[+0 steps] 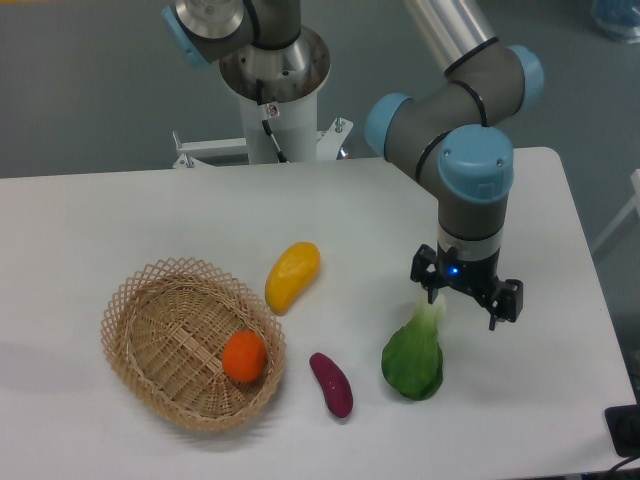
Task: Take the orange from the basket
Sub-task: 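Move the open gripper from above the bok choy toward the basket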
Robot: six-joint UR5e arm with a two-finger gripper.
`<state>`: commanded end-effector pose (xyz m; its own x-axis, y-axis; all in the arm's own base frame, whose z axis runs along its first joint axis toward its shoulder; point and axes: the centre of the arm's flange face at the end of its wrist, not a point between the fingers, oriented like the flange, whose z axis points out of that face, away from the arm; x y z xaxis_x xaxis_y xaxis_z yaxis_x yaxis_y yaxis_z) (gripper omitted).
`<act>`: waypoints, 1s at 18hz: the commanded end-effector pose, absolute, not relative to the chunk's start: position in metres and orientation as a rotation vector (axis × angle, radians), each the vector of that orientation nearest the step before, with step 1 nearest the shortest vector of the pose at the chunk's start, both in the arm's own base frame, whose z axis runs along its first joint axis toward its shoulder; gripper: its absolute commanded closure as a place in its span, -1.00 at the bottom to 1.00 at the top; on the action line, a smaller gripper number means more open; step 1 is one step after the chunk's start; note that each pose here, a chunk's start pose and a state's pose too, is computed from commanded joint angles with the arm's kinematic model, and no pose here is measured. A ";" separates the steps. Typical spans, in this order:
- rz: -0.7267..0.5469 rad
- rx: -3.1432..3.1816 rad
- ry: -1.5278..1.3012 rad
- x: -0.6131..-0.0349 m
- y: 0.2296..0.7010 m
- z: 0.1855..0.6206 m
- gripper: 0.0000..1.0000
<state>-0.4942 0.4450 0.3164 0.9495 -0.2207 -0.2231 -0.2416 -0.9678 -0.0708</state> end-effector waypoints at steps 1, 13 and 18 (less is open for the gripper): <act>0.327 -3.005 0.359 -0.493 0.446 0.316 -1.00; 0.204 -2.947 0.021 -0.456 0.455 0.311 -1.00; 0.141 -2.900 -0.045 -0.441 0.473 0.308 -1.00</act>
<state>-0.4415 0.4731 0.3083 0.9949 0.0418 -0.0919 0.0189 -0.9714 -0.2367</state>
